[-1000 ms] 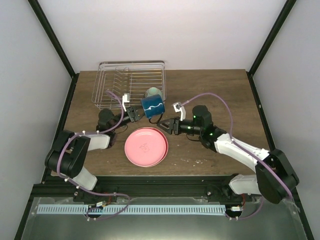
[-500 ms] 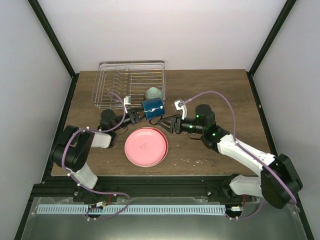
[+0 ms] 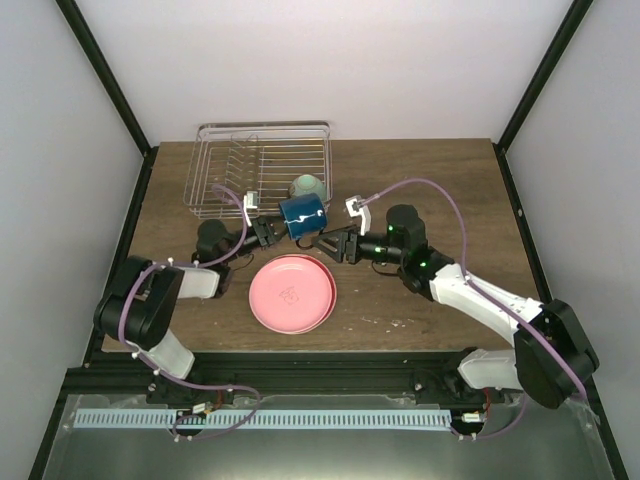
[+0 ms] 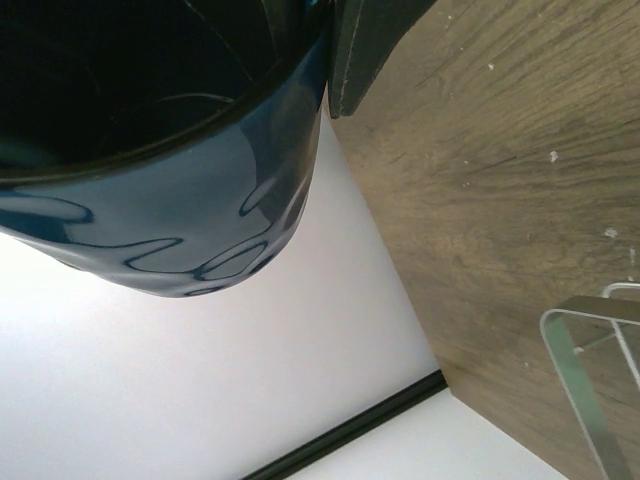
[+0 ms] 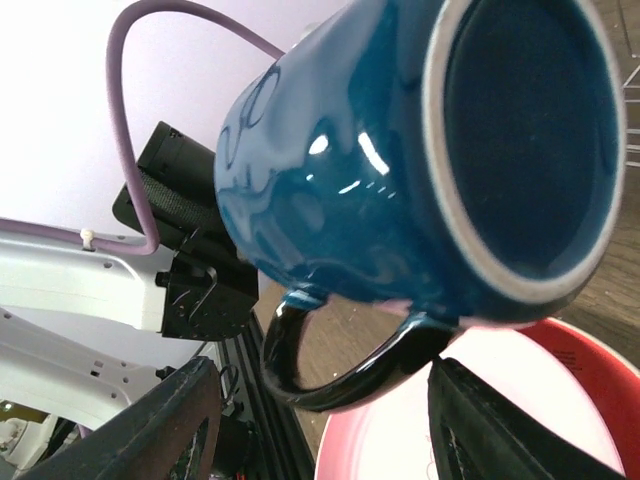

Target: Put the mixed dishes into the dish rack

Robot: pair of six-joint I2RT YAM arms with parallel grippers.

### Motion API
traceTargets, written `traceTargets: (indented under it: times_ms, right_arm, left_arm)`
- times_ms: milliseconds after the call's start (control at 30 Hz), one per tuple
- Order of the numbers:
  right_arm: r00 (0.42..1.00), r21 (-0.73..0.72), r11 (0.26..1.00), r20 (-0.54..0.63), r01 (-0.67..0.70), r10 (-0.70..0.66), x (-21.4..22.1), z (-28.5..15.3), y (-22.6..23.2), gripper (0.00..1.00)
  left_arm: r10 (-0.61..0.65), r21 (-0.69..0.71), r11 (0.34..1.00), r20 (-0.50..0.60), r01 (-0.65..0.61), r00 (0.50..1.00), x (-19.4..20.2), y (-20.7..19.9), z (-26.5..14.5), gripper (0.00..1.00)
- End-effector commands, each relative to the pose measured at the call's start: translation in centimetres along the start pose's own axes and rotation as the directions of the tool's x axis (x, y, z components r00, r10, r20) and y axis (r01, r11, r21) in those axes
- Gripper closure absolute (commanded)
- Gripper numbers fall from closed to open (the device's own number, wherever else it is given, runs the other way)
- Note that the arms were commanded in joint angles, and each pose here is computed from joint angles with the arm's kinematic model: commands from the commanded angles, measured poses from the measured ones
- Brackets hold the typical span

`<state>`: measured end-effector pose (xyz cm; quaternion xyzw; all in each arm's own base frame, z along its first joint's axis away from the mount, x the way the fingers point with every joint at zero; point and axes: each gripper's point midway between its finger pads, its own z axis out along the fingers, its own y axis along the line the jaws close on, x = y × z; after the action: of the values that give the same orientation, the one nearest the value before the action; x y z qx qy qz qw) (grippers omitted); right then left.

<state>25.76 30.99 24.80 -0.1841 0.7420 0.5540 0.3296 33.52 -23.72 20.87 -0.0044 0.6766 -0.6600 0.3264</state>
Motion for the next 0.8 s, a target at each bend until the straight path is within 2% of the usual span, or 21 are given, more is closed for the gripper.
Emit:
traceTargets:
  times_ms: [0,467,667,767]
  right_arm:
    - [0.998,0.004,0.999,0.042,0.051,-0.051,-2.0,-0.1,0.7,0.42]
    - [0.998,-0.013,0.999,0.040,0.049,-0.048,-2.2,0.8,0.3,0.44]
    - [0.998,-0.026,0.998,0.039,0.051,-0.050,-2.6,1.3,0.3,0.52]
    - [0.997,-0.029,0.998,0.052,0.061,-0.059,-3.0,1.3,0.6,0.59]
  left_arm:
    - [0.113,0.094,0.989,0.010,-0.113,0.994,-0.3,-3.6,-0.1,1.00]
    - [0.121,0.094,0.988,0.003,-0.121,0.993,0.1,-4.0,-0.2,1.00]
    - [0.117,0.102,0.988,-0.003,-0.116,0.993,0.4,-4.0,0.0,1.00]
    - [0.115,0.104,0.988,-0.013,-0.113,0.993,0.9,-3.9,0.3,1.00]
